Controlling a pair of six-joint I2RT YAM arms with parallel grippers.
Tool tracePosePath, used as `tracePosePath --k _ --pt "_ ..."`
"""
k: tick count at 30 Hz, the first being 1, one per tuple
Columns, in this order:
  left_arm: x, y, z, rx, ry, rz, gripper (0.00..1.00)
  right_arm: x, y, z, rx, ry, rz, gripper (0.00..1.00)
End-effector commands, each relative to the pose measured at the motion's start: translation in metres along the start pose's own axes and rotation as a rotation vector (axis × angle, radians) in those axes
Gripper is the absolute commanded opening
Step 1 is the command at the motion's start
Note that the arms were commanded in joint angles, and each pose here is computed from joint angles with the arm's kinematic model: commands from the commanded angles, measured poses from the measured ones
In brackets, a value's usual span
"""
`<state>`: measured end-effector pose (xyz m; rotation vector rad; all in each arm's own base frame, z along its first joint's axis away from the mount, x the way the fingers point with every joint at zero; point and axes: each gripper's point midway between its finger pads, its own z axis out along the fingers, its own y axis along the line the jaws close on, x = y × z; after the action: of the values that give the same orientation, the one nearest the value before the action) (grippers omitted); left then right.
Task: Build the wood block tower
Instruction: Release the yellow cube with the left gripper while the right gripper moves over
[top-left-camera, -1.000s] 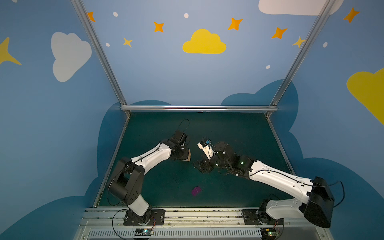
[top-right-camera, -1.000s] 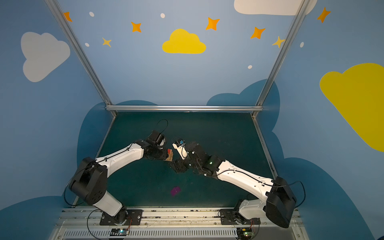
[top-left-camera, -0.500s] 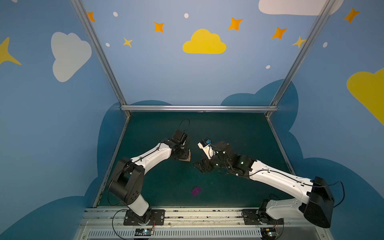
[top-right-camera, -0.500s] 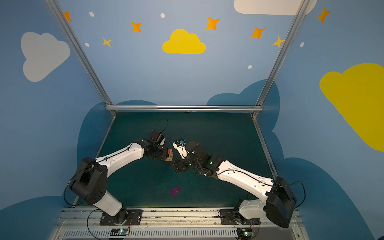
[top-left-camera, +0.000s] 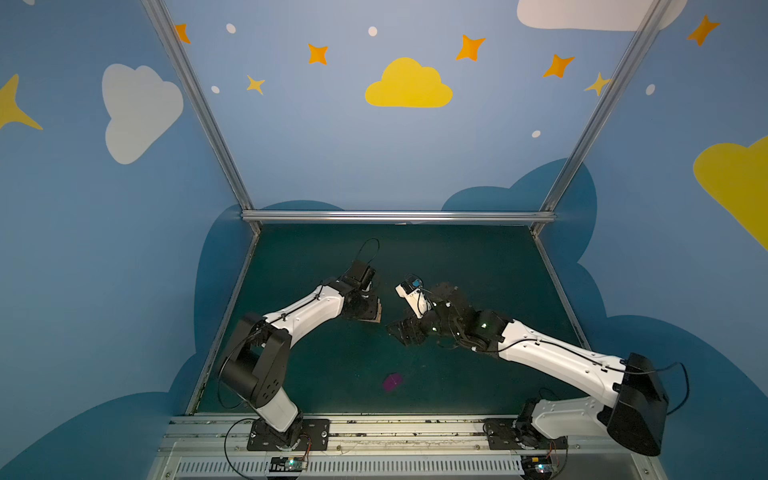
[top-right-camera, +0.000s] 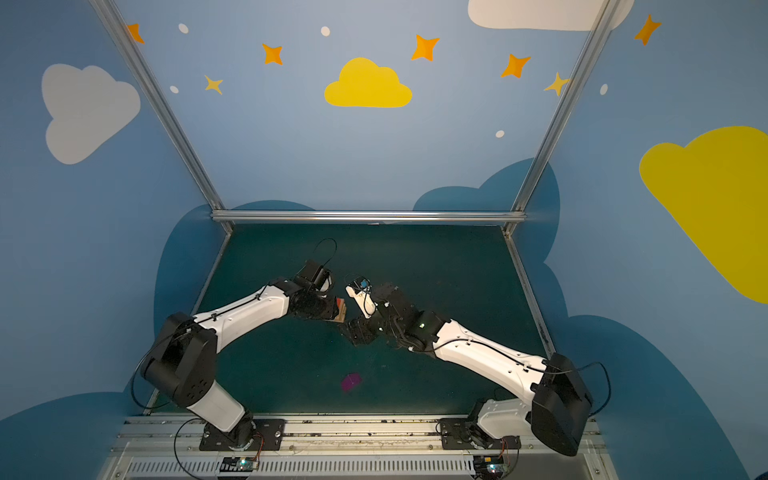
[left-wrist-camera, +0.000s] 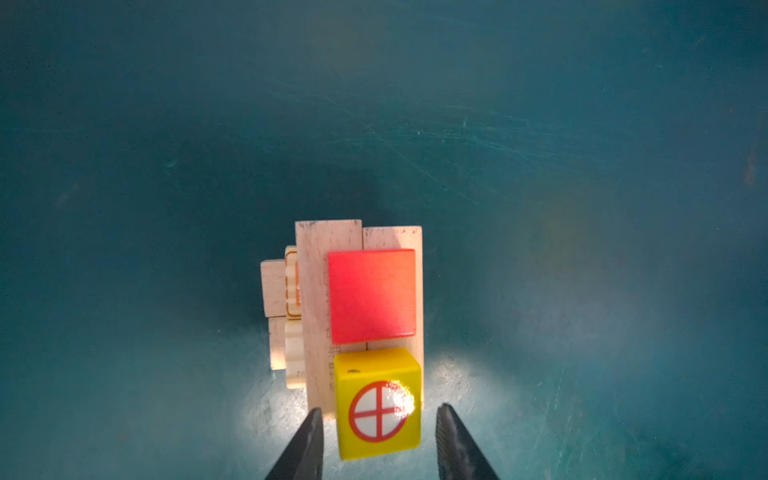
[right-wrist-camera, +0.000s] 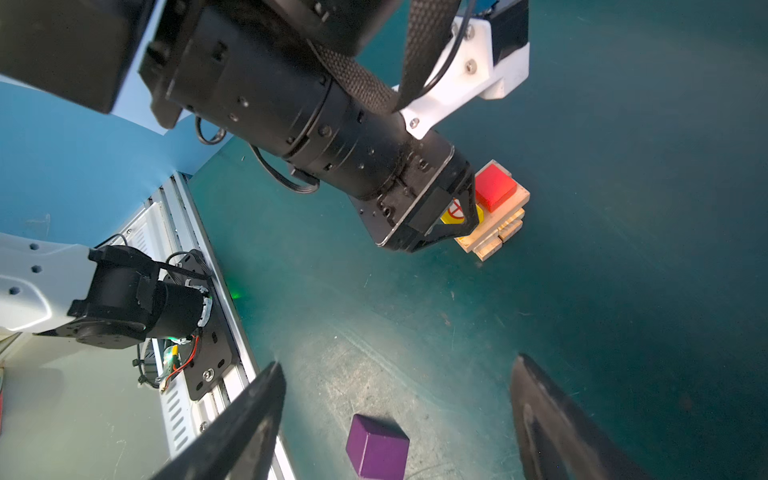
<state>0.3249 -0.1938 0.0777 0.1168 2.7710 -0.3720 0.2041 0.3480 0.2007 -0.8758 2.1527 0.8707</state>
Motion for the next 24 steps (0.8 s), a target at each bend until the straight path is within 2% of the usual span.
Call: tracePosePath --k 1,6,12,15,17,19,24 --pt "-0.013 -0.01 -0.019 0.03 -0.054 -0.002 0.45 0.002 -0.002 -0.002 0.007 0.002 0.01 0.81" --pt "-0.03 -0.011 -0.062 0.028 -0.165 -0.006 0.46 0.001 -0.002 -0.004 0.02 -0.001 0.005 0.79" --pt "-0.046 0.013 -0.124 -0.061 -0.331 -0.009 0.48 -0.001 0.005 0.005 0.026 0.017 0.002 0.73" --pt "-0.048 0.024 -0.152 -0.073 -0.388 -0.004 0.48 0.0 0.003 0.019 0.048 0.053 0.019 0.61" --pt "-0.044 0.034 -0.17 -0.088 -0.42 -0.002 0.48 -0.001 -0.001 0.03 0.085 0.064 0.042 0.47" --pt "-0.038 0.045 -0.184 -0.11 -0.452 -0.01 0.48 -0.001 -0.006 0.041 0.12 0.072 0.075 0.37" --pt "-0.018 0.081 -0.208 -0.204 -0.565 -0.03 0.49 -0.005 -0.009 0.078 0.15 0.107 0.148 0.2"
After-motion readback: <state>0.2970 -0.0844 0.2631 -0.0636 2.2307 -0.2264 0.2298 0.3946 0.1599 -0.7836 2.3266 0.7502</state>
